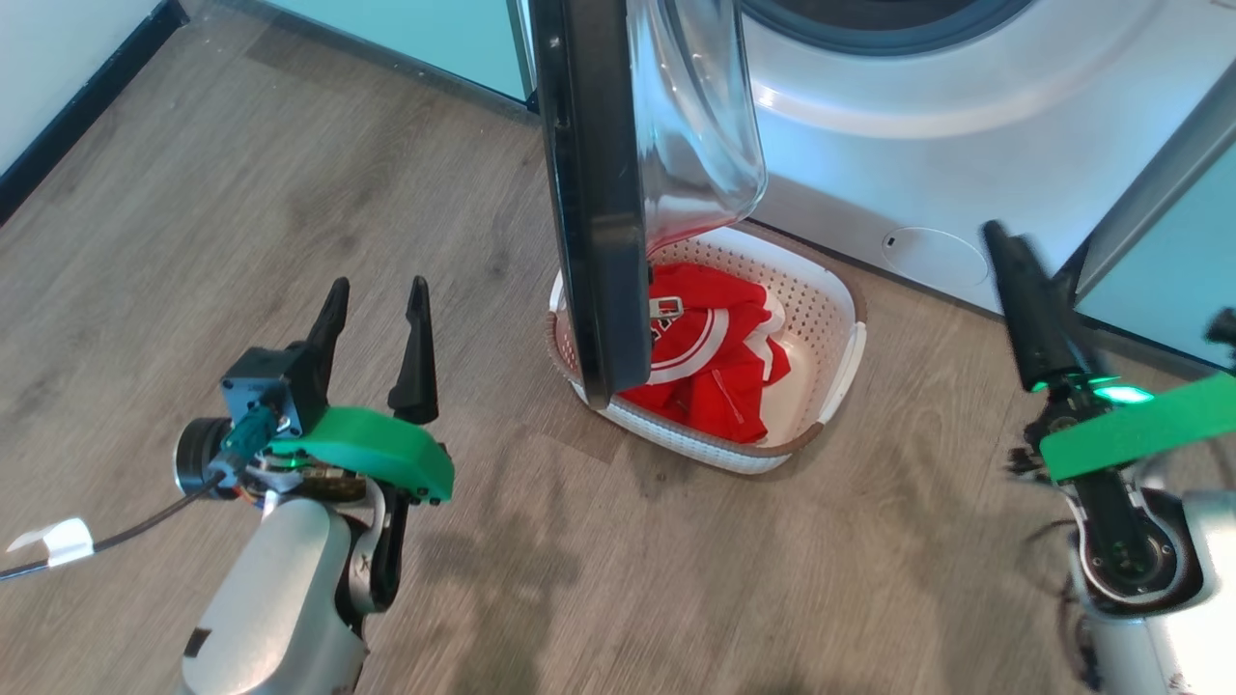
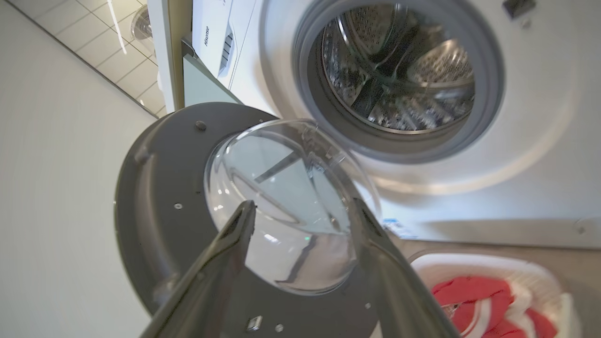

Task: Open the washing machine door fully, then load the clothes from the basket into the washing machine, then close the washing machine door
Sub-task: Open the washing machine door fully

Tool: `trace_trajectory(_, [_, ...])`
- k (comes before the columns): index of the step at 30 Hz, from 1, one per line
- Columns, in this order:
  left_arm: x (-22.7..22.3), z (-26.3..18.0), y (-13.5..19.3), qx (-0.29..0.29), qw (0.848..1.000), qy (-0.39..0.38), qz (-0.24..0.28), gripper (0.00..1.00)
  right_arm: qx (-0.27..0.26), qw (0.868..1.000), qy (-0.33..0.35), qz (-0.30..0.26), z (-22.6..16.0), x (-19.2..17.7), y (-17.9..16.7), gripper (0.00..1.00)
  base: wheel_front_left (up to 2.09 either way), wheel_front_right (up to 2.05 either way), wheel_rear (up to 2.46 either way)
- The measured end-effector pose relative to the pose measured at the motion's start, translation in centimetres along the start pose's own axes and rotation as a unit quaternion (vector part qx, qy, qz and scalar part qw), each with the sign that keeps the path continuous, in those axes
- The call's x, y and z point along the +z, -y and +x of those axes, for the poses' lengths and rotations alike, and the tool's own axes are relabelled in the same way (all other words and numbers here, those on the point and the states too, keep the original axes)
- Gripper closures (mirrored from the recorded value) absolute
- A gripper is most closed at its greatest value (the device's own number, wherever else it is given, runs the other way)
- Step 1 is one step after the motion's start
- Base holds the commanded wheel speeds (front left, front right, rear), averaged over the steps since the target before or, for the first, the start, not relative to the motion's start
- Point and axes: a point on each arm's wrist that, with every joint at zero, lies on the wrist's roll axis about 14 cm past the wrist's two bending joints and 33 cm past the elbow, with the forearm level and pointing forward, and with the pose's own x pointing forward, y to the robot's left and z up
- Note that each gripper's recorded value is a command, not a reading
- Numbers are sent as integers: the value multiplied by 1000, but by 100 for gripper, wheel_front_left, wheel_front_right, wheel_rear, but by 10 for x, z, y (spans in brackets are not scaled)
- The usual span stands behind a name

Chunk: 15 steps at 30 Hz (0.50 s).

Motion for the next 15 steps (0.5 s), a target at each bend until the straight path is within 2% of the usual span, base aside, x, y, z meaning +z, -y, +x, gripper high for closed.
trace_trajectory(2, [1,0,0,0,1000,1,0,0,-3,995,29,-91,-1,13,4,0,0,0,0])
trace_trajectory(4, [1,0,1,-1,1000,2,0,0,0,987,54,-152,-2,22,4,0,0,0,0])
trace_trajectory(9, [4,1,2,-1,1000,6,1,0,9,953,71,-295,0,26,4,0,0,0,0])
trace_trajectory(11, [4,1,2,-1,1000,6,-2,0,8,940,66,-335,1,24,6,0,0,0,0])
trace_trajectory(15, [6,1,2,-1,1000,8,-2,0,-6,922,39,-386,-1,13,21,0,0,0,0])
